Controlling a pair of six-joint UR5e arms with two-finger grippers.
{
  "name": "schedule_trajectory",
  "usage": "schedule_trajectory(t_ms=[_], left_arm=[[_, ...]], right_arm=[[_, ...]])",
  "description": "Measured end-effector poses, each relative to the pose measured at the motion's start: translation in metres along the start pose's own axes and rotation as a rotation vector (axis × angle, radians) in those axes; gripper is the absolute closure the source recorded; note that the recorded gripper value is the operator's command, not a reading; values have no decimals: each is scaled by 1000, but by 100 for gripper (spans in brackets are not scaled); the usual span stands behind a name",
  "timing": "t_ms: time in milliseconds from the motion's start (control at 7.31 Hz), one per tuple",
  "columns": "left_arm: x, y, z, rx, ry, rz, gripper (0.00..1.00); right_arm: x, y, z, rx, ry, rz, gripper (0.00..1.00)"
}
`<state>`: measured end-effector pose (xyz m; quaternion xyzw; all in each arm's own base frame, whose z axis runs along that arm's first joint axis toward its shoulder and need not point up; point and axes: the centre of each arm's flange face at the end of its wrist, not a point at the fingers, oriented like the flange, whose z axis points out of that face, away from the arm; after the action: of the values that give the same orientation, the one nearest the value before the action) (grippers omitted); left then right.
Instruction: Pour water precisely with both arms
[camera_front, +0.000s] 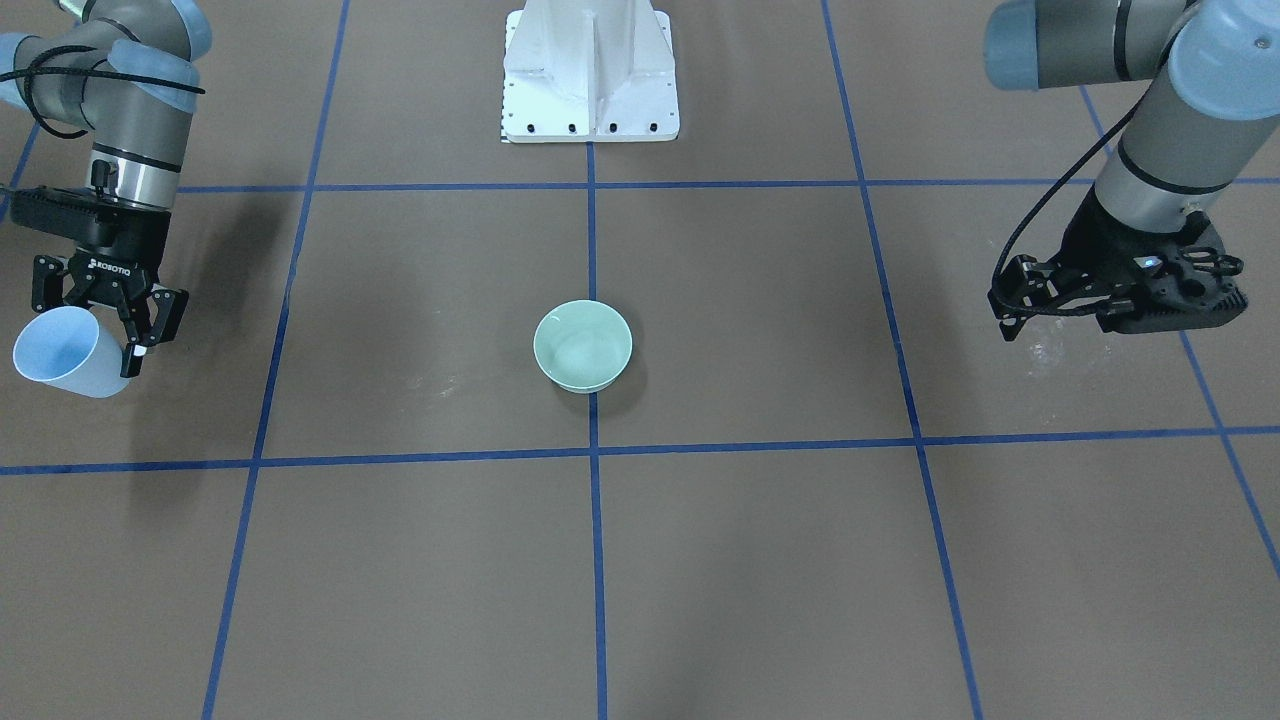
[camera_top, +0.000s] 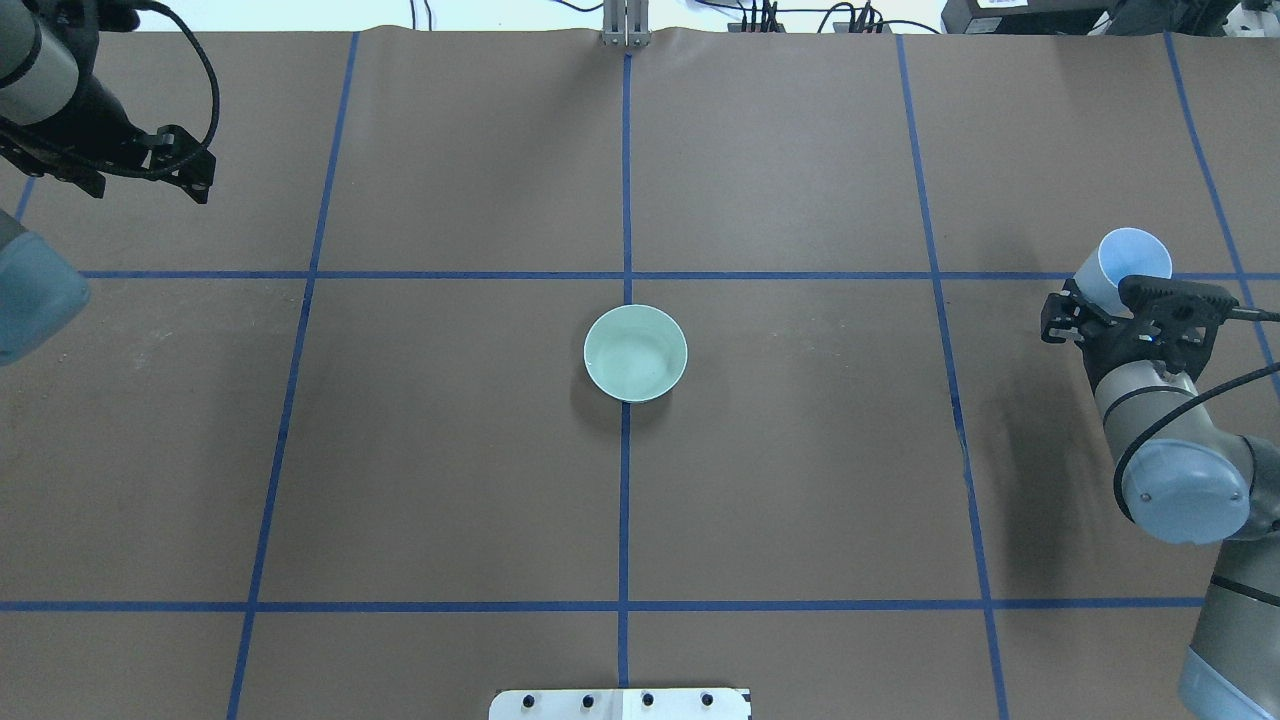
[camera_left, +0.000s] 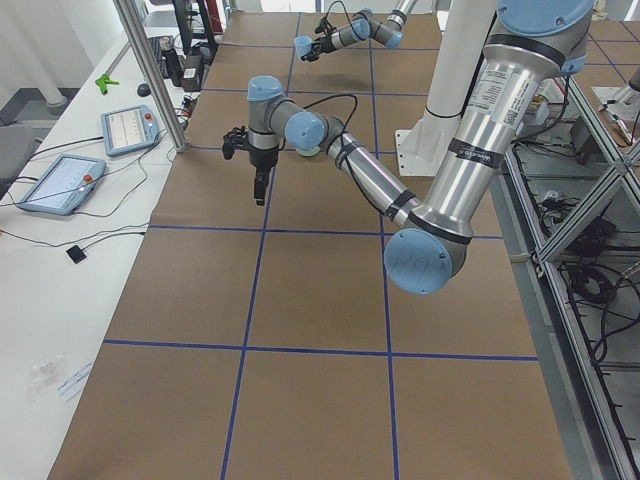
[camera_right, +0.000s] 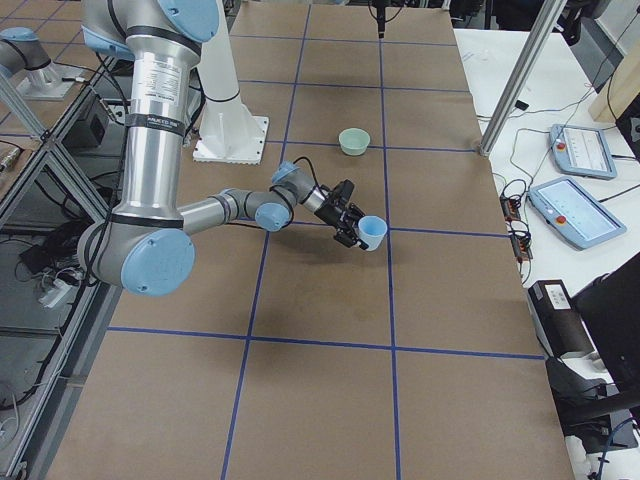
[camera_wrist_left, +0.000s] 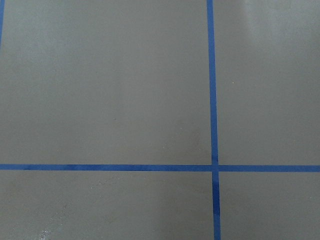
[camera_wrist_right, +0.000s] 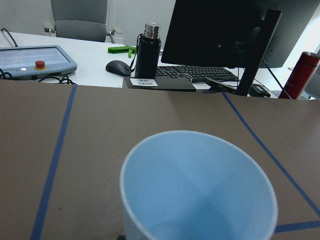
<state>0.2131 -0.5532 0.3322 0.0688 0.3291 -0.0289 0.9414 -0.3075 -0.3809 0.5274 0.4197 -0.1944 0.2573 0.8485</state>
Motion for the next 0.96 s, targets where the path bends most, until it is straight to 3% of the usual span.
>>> schedule_trajectory(t_ms=[958], left_arm=[[-1, -2, 10, -7, -3, -3, 0]], right_arm=[[-29, 61, -18, 37, -56, -68, 100]])
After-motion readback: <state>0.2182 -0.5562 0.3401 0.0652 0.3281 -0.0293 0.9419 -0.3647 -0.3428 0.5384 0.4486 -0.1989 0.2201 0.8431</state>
